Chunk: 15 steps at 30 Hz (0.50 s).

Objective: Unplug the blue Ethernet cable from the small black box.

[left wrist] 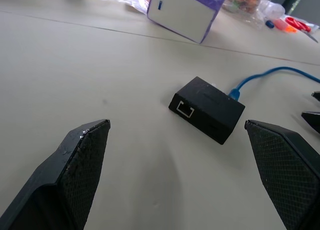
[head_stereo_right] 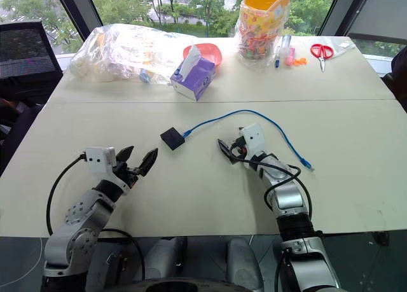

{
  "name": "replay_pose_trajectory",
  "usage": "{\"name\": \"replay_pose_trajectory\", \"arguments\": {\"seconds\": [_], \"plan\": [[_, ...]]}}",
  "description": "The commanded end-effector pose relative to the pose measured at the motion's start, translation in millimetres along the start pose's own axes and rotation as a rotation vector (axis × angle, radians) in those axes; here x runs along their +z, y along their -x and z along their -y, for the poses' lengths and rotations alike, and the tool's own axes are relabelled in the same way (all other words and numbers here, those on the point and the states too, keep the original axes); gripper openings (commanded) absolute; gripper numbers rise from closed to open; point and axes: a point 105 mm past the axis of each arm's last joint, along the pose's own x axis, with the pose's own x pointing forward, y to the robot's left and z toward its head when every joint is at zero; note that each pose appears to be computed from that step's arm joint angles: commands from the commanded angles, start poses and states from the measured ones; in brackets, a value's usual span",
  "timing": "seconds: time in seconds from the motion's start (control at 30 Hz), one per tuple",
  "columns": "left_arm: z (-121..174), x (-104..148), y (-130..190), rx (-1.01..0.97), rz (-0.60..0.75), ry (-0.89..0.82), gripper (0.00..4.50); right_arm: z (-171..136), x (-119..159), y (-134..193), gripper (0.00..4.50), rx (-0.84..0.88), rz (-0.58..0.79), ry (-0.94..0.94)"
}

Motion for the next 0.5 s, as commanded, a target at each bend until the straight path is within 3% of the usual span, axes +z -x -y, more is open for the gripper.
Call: {"name": "replay_pose_trajectory", "arguments": {"seconds": [0.03,0.27,0.5], "plan": [[2.0,13.4,1.2,0.002,0.052,-0.016,4.50,4.9,-8.3,6.1,4.47,-0.016,-0.036,0.001],[7.2,15.6,0.7,-0.034,0.066,0.002,4.50,11.1,0.3,7.0,4.47,-0.019,-0.021,0.020],[6.2,14.2,1.1,-0.050,0.046,-0.020,4.50,-7.4,18.9,4.5,4.47,0.135,0.018,0.089]]}}
